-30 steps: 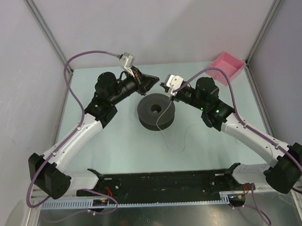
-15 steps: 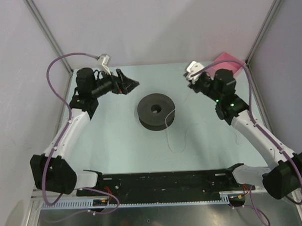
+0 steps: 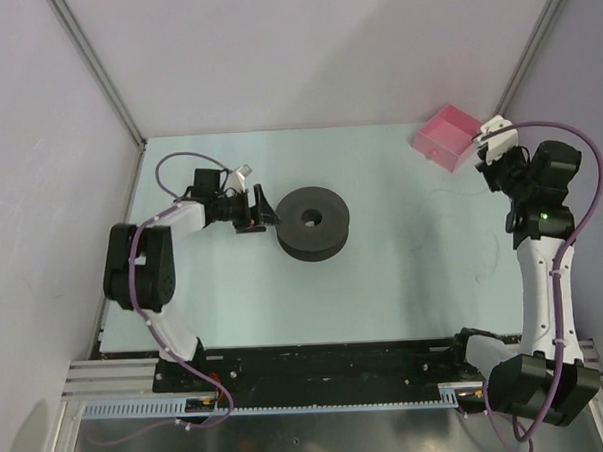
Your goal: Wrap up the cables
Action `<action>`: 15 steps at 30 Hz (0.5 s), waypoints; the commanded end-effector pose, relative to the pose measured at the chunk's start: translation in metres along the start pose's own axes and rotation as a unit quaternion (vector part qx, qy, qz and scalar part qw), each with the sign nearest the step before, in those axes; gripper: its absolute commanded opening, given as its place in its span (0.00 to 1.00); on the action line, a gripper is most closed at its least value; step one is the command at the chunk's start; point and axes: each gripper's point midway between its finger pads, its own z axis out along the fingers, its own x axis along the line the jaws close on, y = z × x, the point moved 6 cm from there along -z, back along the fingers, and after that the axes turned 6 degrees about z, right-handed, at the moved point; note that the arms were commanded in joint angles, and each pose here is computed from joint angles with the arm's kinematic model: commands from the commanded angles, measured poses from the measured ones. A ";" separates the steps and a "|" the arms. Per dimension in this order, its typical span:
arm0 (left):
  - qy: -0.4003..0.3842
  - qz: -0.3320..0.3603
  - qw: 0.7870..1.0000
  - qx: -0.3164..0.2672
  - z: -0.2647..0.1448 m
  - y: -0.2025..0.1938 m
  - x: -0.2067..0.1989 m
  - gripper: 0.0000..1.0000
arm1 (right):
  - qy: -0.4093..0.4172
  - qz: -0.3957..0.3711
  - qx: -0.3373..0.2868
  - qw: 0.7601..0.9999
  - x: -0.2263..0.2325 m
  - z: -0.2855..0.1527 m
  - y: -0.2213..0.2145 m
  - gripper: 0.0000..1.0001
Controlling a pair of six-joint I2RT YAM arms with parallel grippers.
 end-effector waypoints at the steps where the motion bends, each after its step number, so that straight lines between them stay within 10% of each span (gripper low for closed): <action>1: -0.050 0.038 0.998 0.002 0.016 0.023 -0.004 0.88 | 0.039 0.010 0.016 0.999 0.004 -0.007 -0.009 0.00; 10: -0.112 0.025 0.993 0.038 0.059 0.021 -0.002 0.56 | 0.086 0.094 0.057 0.990 0.030 0.003 -0.025 0.00; 15: -0.134 -0.005 0.990 0.051 0.067 0.019 -0.003 0.19 | 0.154 0.120 0.090 0.977 0.064 0.009 -0.032 0.00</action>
